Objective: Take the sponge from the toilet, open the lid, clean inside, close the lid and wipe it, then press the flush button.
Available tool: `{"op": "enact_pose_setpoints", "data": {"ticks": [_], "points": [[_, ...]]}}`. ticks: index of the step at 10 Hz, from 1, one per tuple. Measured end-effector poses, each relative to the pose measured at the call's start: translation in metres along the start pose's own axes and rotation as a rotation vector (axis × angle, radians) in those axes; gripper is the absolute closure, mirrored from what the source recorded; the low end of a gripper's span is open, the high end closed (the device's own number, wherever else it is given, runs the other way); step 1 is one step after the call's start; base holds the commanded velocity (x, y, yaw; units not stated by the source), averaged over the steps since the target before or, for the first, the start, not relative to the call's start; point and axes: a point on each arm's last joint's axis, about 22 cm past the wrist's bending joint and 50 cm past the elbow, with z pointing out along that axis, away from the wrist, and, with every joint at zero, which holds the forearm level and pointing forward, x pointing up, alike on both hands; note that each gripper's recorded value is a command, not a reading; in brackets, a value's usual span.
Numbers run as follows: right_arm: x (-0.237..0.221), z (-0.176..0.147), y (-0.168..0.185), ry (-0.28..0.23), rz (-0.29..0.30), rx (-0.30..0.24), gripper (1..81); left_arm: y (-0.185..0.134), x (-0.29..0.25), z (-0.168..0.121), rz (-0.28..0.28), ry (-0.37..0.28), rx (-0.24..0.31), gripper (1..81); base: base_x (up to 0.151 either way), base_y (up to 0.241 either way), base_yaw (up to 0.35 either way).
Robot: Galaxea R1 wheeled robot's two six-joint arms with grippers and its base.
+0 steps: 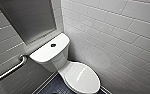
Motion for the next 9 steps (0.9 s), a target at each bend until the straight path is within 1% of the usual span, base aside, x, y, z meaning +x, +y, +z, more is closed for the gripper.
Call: {"op": "enact_pose_setpoints", "data": {"ticks": [2,3,4,6,7,8,9], "points": [[0.003,0.000,0.000,0.013,-0.001,0.000,81.1,-0.024,-0.069,0.001,0.014,-0.074,0.034,1.0,0.000,0.000,0.000],[0.002,0.001,-0.001,0.012,-0.001,0.001,81.1,-0.032,-0.108,0.000,0.008,-0.117,0.044,1.0,0.000,0.000,0.000],[0.002,0.003,-0.003,0.013,-0.001,0.005,81.1,-0.043,-0.157,-0.001,-0.012,-0.175,0.062,1.0,0.000,0.000,0.000],[0.002,0.003,-0.003,0.015,-0.001,0.005,81.1,-0.072,-0.246,-0.009,-0.046,-0.327,0.137,1.0,0.000,0.000,0.000],[0.005,0.000,-0.001,0.022,-0.002,0.003,81.1,-0.081,-0.265,-0.008,-0.047,-0.365,0.163,1.0,0.000,0.000,0.000],[0.010,-0.008,0.001,0.035,-0.002,0.003,81.1,-0.085,-0.269,-0.001,-0.042,-0.371,0.177,1.0,0.000,0.000,0.000],[0.015,-0.016,0.000,0.047,-0.001,0.007,81.1,-0.085,-0.273,0.008,-0.027,-0.374,0.179,1.0,0.000,0.000,0.000]]}}
